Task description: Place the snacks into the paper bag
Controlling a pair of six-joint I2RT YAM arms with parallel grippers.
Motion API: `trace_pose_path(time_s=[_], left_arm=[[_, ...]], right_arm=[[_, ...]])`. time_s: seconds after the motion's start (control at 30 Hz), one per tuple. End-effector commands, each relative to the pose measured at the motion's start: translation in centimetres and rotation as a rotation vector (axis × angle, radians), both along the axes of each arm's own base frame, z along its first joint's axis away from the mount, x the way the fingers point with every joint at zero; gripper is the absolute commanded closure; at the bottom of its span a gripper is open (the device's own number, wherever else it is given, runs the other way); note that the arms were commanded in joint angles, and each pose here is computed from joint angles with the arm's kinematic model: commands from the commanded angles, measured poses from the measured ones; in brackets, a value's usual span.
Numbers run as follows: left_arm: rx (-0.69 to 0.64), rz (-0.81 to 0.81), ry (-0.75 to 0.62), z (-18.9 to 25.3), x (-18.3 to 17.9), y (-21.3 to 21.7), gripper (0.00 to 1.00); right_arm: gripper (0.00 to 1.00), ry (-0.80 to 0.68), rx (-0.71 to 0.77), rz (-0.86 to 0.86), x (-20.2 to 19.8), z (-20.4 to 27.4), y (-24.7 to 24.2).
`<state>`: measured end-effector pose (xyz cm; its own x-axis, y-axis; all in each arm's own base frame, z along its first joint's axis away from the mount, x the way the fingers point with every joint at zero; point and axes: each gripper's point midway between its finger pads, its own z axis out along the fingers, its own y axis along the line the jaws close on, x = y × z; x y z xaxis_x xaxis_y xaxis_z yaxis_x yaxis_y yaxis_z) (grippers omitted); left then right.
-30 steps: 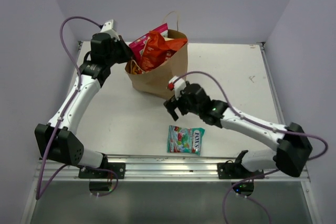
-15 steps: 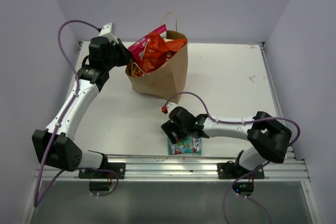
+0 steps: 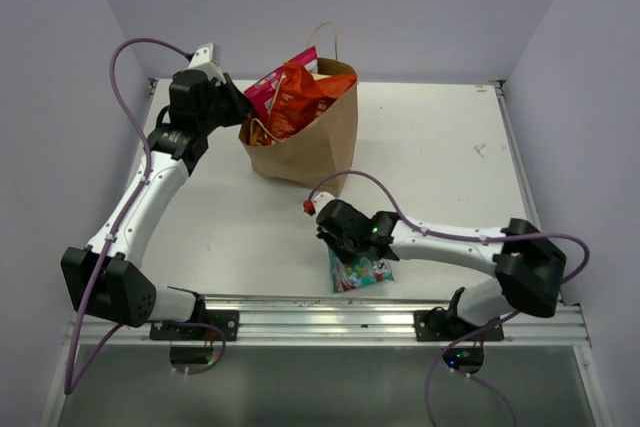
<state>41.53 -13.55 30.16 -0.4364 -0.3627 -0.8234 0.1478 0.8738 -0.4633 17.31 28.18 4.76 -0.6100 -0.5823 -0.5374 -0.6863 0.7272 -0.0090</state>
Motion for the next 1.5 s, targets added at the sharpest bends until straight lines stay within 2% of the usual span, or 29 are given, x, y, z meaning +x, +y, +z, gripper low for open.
trace_pose_path(time_s=[0.0,0.07,0.17,0.23,0.27,0.3,0.4,0.43,0.47,0.57,0.63,0.83,1.13,1.3,1.47], left_arm=[[-0.037,-0.002,-0.089,3.1,0.0,-0.3,1.00],[-0.037,-0.007,-0.083,2.9,0.1,-0.4,1.00],[-0.045,-0.014,-0.081,2.8,0.1,-0.6,1.00],[-0.053,-0.020,-0.085,2.8,0.0,-0.7,1.00],[-0.052,-0.020,-0.082,2.7,0.0,-0.7,1.00],[-0.053,-0.021,-0.084,2.8,0.0,-0.7,1.00],[-0.047,-0.021,-0.079,2.7,0.0,-0.7,1.00],[-0.047,-0.020,-0.082,2.8,-0.1,-0.6,1.00],[-0.047,-0.020,-0.083,2.8,-0.1,-0.6,1.00],[-0.049,-0.018,-0.084,2.9,-0.1,-0.6,1.00],[-0.048,-0.018,-0.084,2.9,-0.1,-0.6,1.00],[-0.042,-0.011,-0.079,2.9,-0.2,-0.4,1.00],[-0.033,-0.006,-0.076,2.9,0.0,-0.4,1.00],[-0.026,0.002,-0.083,3.3,-0.1,-0.1,1.00],[-0.020,0.001,-0.089,3.6,-0.4,0.0,1.00]], right_arm=[[1.00,-0.217,0.115,-0.016,2.3,12.0,-0.2],[1.00,-0.356,0.186,-0.059,3.5,19.5,-1.6],[1.00,-0.536,0.274,-0.093,4.8,28.2,-3.0],[1.00,-0.658,0.365,-0.115,5.9,32.7,-2.7],[1.00,-0.743,0.353,-0.106,6.7,34.5,-2.9],[1.00,-0.821,0.427,-0.128,7.4,37.2,-2.2],[1.00,-0.996,0.402,-0.114,9.6,39.8,-0.8],[1.00,-1.078,0.491,-0.148,10.2,42.5,-0.1],[1.00,-1.110,0.476,-0.126,11.2,42.2,1.4],[1.00,-1.192,0.617,-0.135,13.6,45.2,3.3],[1.00,-1.222,0.691,-0.118,14.8,46.2,5.7],[1.00,-1.268,0.733,-0.062,17.5,46.5,10.8],[1.00,-1.305,0.821,-0.001,18.1,50.5,14.1],[1.00,-1.255,0.795,-0.010,19.3,46.9,15.5],[1.00,-1.181,0.735,-0.031,20.2,40.1,15.4]])
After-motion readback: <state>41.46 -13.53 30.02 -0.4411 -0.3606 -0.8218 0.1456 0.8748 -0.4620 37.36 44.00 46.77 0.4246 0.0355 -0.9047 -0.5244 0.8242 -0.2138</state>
